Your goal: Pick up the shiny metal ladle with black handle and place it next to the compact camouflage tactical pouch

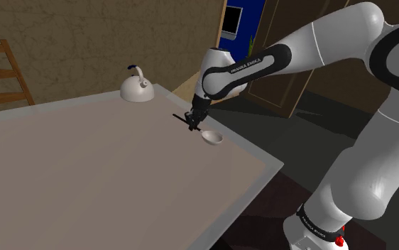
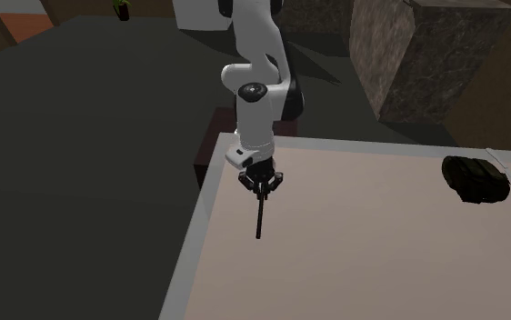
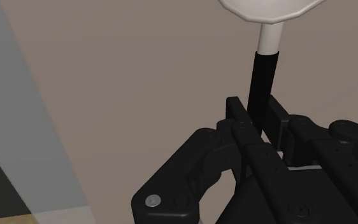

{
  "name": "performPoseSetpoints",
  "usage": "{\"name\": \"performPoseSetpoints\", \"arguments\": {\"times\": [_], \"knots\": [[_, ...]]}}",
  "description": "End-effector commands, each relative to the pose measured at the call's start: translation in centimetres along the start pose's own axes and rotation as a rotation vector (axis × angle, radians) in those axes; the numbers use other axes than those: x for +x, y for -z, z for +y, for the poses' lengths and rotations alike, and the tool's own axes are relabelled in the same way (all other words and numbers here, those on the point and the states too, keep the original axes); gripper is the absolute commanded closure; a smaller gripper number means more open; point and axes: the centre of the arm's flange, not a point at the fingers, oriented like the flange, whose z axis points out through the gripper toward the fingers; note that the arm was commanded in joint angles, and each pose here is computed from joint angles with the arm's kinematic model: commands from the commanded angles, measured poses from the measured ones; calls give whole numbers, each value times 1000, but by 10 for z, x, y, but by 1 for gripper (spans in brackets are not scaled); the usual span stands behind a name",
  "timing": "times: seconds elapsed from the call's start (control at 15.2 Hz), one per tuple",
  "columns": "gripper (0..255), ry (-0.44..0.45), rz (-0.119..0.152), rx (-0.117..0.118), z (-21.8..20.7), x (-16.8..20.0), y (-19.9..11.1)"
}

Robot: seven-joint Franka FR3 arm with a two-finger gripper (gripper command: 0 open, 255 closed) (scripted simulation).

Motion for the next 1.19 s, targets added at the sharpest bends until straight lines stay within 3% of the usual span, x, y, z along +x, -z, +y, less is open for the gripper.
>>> {"name": "performPoseSetpoints", "arguments": {"times": [0.0,1.12], "knots": [[255,0,0,0,0,2,10],[255,0,0,0,-9,12,99]]}}
